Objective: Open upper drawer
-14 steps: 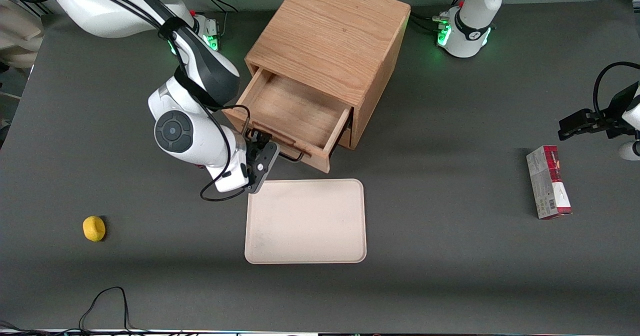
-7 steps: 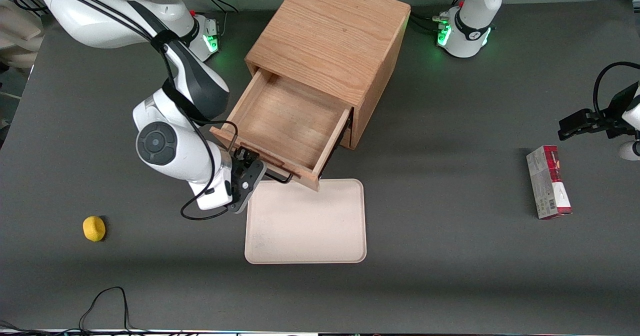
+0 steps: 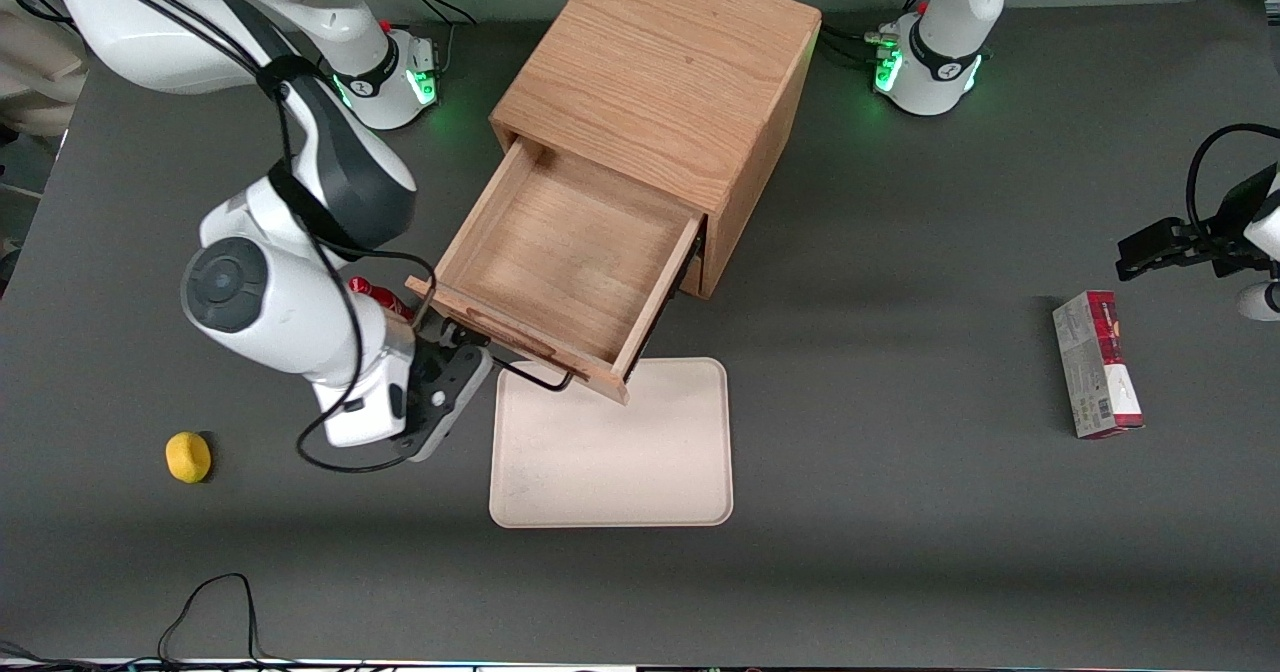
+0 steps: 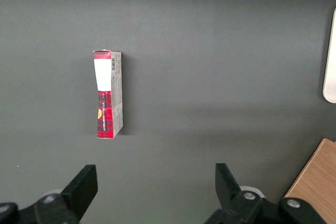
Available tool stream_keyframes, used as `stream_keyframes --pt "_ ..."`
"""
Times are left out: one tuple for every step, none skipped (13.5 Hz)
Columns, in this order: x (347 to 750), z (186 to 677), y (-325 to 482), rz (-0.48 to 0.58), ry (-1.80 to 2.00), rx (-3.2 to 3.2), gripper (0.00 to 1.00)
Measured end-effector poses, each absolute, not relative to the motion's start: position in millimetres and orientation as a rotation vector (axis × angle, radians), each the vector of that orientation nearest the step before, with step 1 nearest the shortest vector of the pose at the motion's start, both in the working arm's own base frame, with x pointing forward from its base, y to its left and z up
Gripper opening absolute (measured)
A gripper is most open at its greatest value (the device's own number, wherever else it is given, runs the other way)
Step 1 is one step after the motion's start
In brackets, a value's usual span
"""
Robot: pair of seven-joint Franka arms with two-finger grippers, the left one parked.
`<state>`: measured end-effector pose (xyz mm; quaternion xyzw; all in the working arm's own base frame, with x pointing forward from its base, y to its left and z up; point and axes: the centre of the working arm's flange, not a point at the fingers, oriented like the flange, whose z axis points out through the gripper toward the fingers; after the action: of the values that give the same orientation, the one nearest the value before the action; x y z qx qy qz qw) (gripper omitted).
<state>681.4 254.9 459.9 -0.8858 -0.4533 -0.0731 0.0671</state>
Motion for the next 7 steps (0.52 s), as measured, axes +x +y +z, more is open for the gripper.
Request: stream_keyframes --pt "688 470 243 -0.255 -1.379 -2.688 1.0" --pt "695 480 228 -0.286 -1.408 -2.704 1.0" --pt "701 489 210 -0.312 -1.437 -2.721 1.0" --pt "705 500 189 -0.329 -1.445 -2.753 1.0" --pt "705 511 167 -0.311 -1.41 -2.79 1.0" --pt "700 523 142 -0.257 -1.296 -2.822 1.0" --pt "693 536 112 -0.206 -1.106 -2.847 1.0"
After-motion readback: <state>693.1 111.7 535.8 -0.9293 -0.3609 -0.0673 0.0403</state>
